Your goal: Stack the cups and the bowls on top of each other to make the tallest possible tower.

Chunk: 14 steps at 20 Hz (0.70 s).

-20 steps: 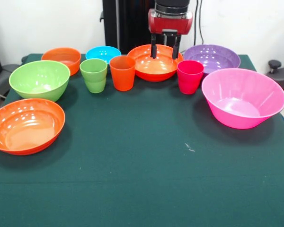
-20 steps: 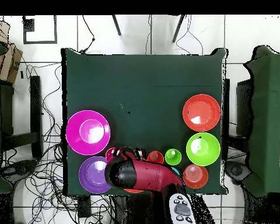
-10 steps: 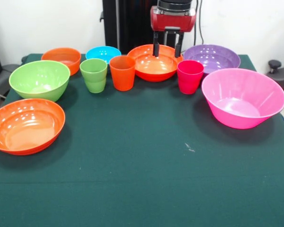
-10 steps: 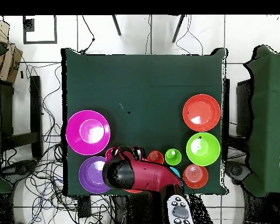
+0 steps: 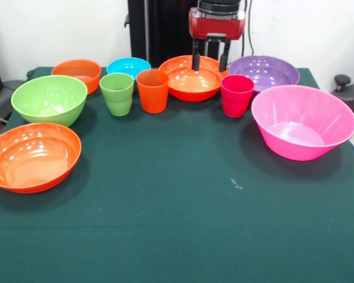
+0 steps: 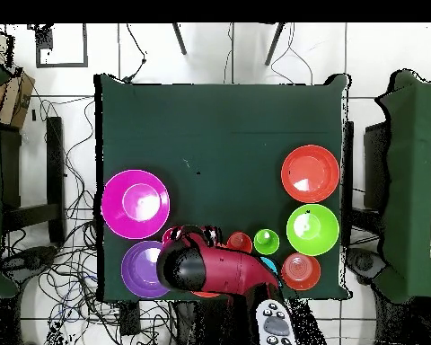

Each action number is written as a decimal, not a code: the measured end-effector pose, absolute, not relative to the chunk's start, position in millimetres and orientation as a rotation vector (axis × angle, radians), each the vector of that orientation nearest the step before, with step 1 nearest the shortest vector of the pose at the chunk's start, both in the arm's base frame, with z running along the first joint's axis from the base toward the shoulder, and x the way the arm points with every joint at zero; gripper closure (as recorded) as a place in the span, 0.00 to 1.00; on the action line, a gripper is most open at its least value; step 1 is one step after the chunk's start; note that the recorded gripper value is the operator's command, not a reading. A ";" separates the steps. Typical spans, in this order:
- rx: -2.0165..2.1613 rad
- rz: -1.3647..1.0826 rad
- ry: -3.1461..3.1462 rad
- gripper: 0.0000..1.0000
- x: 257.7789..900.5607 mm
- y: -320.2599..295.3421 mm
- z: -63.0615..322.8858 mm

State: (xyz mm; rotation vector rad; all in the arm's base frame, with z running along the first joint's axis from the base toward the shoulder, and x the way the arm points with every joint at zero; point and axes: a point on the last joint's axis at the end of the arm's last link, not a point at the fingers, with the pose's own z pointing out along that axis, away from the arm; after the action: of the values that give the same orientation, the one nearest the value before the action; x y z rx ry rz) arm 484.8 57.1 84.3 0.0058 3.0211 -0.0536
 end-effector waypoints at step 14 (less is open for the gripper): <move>0.003 -0.049 3.028 0.00 483.4 58.4 81.6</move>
State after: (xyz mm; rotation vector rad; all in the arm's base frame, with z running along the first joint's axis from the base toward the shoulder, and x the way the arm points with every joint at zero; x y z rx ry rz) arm 483.4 58.4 81.6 0.0034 3.0277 -0.0490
